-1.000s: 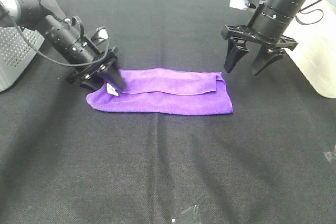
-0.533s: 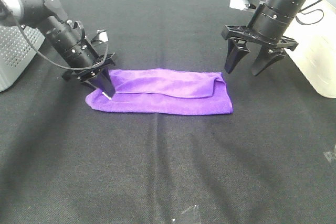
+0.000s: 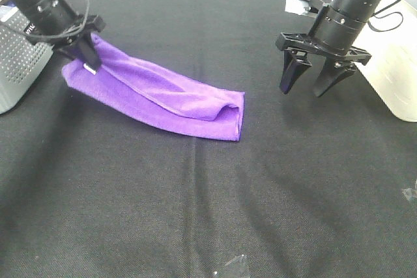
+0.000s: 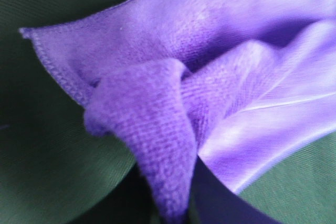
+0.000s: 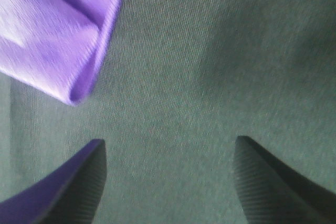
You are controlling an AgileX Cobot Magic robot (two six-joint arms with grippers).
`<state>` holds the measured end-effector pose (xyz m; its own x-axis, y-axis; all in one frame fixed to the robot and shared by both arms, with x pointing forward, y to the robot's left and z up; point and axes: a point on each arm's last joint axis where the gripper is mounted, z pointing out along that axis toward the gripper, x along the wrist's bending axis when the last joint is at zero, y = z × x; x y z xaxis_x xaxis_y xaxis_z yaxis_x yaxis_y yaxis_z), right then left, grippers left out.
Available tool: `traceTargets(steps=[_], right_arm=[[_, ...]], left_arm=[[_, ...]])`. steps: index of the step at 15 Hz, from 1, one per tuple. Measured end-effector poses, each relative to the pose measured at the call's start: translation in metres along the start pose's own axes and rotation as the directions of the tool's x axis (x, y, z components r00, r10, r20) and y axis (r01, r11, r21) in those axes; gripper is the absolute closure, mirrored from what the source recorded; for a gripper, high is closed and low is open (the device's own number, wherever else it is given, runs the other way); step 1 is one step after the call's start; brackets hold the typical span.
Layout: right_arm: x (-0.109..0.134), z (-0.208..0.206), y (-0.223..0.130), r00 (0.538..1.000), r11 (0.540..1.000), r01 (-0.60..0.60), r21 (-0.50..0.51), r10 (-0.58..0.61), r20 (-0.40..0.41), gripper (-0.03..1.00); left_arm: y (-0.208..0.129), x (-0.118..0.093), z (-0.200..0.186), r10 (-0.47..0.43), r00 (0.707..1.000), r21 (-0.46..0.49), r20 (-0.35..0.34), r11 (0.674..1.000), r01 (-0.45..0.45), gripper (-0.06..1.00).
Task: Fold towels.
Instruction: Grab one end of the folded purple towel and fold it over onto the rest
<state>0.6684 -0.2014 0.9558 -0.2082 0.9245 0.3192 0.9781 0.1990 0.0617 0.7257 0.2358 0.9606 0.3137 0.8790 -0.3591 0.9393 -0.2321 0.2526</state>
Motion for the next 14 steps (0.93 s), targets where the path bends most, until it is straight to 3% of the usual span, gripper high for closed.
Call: traceTargets(steps=[4,5,9,14], right_arm=[[0.0,0.0,-0.002,1.0,1.0,0.0,0.018,0.0,-0.003,0.3],[0.0,0.0,-0.002,1.0,1.0,0.0,0.018,0.0,-0.003,0.3],[0.009,-0.025,-0.004,1.0,0.999,0.02,-0.036,-0.02,0.001,0.3],[0.018,-0.051,-0.009,0.999,0.995,0.042,-0.095,-0.041,0.009,0.3]], left_arm=[[0.004,-0.05,0.023,0.142,0.989,0.038,0.03,0.989,-0.143,0.91],[0.004,-0.05,0.023,0.142,0.989,0.038,0.03,0.989,-0.143,0.91],[0.015,-0.104,0.061,0.232,0.969,0.039,0.084,0.971,-0.236,0.91],[0.016,-0.148,0.103,0.246,0.959,0.053,0.141,0.965,-0.256,0.91]])
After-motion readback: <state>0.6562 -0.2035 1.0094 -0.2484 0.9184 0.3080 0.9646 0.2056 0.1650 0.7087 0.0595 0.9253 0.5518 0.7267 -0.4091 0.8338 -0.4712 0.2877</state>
